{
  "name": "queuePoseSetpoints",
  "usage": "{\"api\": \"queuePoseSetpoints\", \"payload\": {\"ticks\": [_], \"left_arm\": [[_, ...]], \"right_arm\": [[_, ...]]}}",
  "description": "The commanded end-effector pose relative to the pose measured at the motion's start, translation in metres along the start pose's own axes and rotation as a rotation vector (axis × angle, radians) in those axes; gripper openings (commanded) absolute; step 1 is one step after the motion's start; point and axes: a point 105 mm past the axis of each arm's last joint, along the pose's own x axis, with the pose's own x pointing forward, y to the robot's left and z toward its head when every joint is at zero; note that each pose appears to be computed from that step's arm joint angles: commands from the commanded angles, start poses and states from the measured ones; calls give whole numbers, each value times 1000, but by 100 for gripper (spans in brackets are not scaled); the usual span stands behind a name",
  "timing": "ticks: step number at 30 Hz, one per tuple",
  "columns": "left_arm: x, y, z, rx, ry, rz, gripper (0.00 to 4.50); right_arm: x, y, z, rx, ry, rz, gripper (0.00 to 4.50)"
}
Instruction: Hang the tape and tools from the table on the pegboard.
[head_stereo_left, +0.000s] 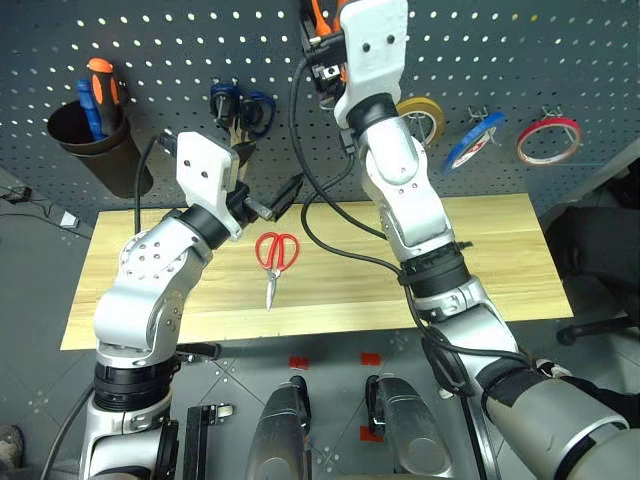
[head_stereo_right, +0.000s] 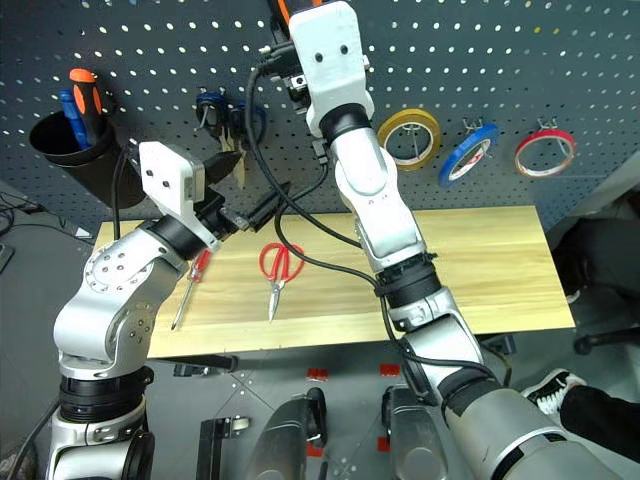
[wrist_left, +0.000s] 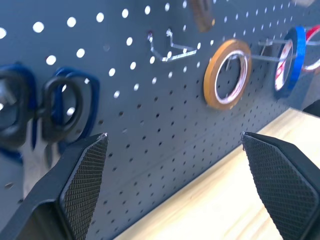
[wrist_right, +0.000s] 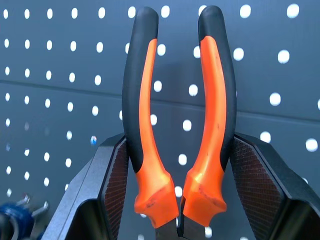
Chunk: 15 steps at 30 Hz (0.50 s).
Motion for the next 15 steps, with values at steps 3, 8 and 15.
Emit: {"api": "queuePoseSetpoints", "payload": {"ticks": [3,8,15], "left_arm": [[4,-3,12,32,-42,0,450],[6,0,11,37,-44,14,450],[11,-2,8,37,-53,19,450]], "right_arm": [[16,-1,16,-29,-118,-10,273],[13,5,-5,-55,-86,1,273],[6,-5,-30,-132,-36,-10,273]]}}
